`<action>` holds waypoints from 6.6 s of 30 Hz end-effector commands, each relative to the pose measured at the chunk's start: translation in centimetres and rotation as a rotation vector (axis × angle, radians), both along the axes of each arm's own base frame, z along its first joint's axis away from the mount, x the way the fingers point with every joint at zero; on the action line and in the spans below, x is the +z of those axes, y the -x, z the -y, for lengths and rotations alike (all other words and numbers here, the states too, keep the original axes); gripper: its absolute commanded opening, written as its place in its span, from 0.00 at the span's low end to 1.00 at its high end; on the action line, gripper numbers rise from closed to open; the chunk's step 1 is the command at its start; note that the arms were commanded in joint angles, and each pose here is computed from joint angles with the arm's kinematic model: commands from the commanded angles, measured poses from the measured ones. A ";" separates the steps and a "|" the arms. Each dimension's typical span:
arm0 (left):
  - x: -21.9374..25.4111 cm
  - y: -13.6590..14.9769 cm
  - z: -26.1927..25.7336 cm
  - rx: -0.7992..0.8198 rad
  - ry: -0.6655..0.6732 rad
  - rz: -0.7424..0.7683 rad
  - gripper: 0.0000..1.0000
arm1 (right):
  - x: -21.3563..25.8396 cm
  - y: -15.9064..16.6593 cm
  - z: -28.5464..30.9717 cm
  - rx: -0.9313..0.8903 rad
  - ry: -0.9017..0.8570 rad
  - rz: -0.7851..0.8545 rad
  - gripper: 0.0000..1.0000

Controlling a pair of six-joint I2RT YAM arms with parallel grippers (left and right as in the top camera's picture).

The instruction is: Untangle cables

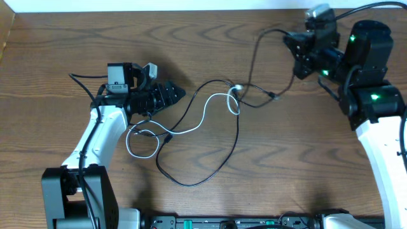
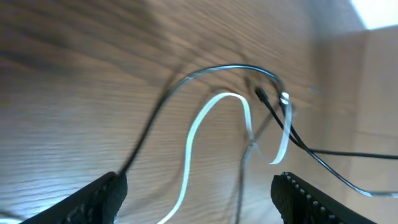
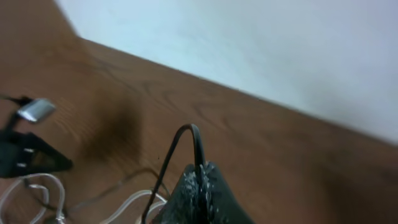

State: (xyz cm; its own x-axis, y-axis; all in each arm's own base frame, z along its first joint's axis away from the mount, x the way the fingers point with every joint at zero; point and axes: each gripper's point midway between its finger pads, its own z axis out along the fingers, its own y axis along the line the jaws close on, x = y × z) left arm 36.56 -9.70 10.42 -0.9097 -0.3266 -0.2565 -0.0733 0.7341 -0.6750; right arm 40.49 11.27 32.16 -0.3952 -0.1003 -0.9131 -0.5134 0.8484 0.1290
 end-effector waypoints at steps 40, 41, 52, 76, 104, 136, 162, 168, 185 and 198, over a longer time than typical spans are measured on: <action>-2.6 0.4 -3.0 0.084 -0.181 -0.060 0.79 | 9.9 4.5 17.6 -0.669 0.053 0.260 0.01; -2.6 0.4 -3.0 0.084 -0.181 -0.060 0.79 | 9.1 4.0 17.8 -0.678 0.059 0.234 0.01; -2.6 0.4 -3.0 0.084 -0.181 -0.060 0.79 | -3.4 -1.4 20.6 -0.739 0.138 -0.130 0.01; -2.5 0.4 -3.1 0.084 -0.181 -0.060 0.79 | -21.0 -3.3 20.8 -0.715 0.160 -0.605 0.94; -2.6 0.5 -3.0 0.084 -0.181 -0.061 0.79 | -19.6 -5.3 15.1 -0.417 0.046 -0.520 0.04; -2.6 0.4 -3.1 0.085 -0.182 -0.060 0.79 | -18.8 -1.7 -4.6 0.097 -0.051 -0.568 0.99; -3.7 0.2 -6.1 0.171 -0.348 -0.074 0.79 | -20.3 2.5 -15.3 0.112 0.070 -0.590 0.99; -4.1 0.4 -7.4 0.205 -0.421 -0.086 0.79 | -23.4 2.3 -15.1 0.065 0.099 -0.658 0.96; -4.2 0.6 -7.4 0.202 -0.422 -0.098 0.79 | -27.4 0.9 -12.6 -0.048 0.195 -0.687 0.41; -4.4 1.0 -7.4 0.199 -0.422 -0.116 0.79 | -28.0 2.8 -11.5 -0.044 0.234 -0.768 0.01</action>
State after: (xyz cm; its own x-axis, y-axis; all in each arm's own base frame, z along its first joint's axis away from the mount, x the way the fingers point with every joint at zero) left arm 35.98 -2.71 6.65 -0.8629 -0.3964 -0.3135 -0.2946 0.8986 -0.3252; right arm 37.81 22.53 3.69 -0.9191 -0.2127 -0.3316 -0.3030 0.9196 0.2501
